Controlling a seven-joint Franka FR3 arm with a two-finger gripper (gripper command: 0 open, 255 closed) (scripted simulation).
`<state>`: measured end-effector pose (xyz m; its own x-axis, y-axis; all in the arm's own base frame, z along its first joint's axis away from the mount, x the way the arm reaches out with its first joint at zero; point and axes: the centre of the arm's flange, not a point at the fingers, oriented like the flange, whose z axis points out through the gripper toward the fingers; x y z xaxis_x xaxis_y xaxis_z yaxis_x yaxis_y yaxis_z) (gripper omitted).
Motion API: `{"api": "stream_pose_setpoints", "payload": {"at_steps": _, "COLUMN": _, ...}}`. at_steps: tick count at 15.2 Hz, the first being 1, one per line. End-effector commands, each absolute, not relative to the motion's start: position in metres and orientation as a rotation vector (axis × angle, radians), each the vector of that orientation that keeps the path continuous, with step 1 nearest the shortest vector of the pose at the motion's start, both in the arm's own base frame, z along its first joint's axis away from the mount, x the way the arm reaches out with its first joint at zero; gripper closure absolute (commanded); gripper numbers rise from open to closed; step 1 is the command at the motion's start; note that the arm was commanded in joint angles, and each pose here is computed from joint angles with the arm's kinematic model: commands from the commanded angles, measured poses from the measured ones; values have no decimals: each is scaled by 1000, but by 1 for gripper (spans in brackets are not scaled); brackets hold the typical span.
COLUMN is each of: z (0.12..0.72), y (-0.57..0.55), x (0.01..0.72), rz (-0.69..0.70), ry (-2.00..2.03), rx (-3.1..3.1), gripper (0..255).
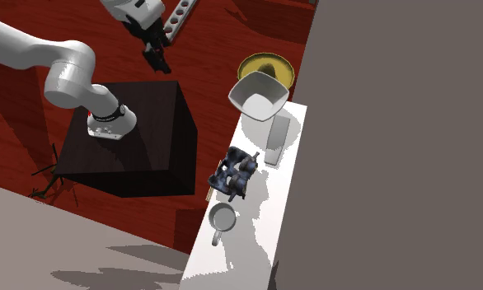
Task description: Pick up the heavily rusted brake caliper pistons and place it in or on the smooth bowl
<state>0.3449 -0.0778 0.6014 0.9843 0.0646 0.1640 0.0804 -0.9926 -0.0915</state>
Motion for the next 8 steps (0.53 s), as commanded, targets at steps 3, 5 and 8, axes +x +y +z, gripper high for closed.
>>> {"api": "stream_pose_setpoints", "payload": {"at_steps": 3, "z": 577, "y": -123, "x": 366, "rz": -224, "ry": -250, "rx": -3008, "gripper": 0}}
{"api": "stream_pose_setpoints", "payload": {"at_steps": 5, "z": 565, "y": -146, "x": 378, "rz": -213, "ry": -316, "rx": -2994, "gripper": 0}}
{"api": "stream_pose_setpoints", "payload": {"at_steps": 8, "z": 546, "y": -178, "x": 397, "rz": -196, "ry": -414, "rx": -2970, "gripper": 0}}
